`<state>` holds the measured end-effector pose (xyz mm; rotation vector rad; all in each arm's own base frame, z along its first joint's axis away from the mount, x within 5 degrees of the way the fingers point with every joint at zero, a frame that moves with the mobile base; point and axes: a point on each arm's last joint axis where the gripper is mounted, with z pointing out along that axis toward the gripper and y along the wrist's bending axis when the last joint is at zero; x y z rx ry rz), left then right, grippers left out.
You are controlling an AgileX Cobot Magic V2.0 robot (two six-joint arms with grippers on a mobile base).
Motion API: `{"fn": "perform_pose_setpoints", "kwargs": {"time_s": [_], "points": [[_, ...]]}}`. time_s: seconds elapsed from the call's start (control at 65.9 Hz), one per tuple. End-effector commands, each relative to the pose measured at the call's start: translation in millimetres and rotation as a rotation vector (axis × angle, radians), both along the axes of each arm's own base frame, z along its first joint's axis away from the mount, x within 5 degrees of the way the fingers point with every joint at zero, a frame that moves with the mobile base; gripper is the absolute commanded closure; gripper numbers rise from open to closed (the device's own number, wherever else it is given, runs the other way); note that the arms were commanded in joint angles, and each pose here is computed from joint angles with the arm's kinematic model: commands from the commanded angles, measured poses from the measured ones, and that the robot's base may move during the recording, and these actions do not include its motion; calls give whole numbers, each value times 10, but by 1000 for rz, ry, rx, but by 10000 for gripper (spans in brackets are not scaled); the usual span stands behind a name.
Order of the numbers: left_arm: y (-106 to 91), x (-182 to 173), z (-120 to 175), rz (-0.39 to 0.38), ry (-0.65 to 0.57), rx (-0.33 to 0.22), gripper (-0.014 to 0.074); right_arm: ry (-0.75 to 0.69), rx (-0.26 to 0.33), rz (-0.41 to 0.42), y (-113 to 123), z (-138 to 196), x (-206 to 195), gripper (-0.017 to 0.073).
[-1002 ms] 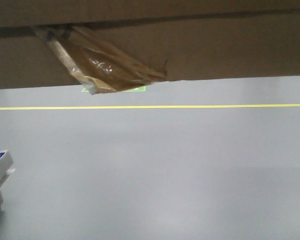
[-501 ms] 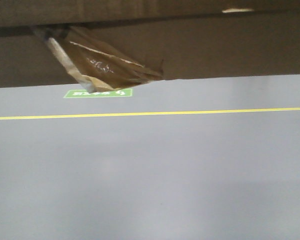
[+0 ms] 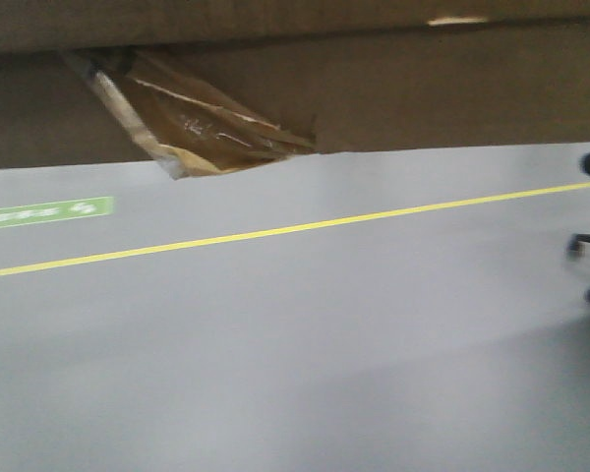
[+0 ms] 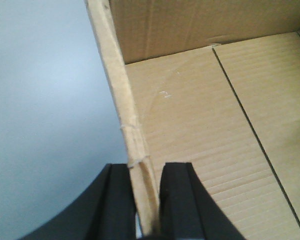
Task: Grab carton from right shelf to conveyor
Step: 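Carry the carton in both grippers while the base drives to the red conveyor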
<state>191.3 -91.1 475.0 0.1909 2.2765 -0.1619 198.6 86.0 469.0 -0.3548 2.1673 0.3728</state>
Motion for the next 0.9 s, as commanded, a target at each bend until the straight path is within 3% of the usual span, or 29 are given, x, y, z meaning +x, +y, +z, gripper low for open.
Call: {"fn": "perform_pose_setpoints", "kwargs": {"time_s": [0.0,0.425,0.881], "points": [[45,-33,37,6,-27,28,603,-79,-9,-15,-41,78,-12,629],[71,-22,45,22,-43,55,603,-81,-8,-15,-40,80,-12,629],[220,31,105,115,-133,205,603,-80,-6,-14,-39,80,-12,629]]}}
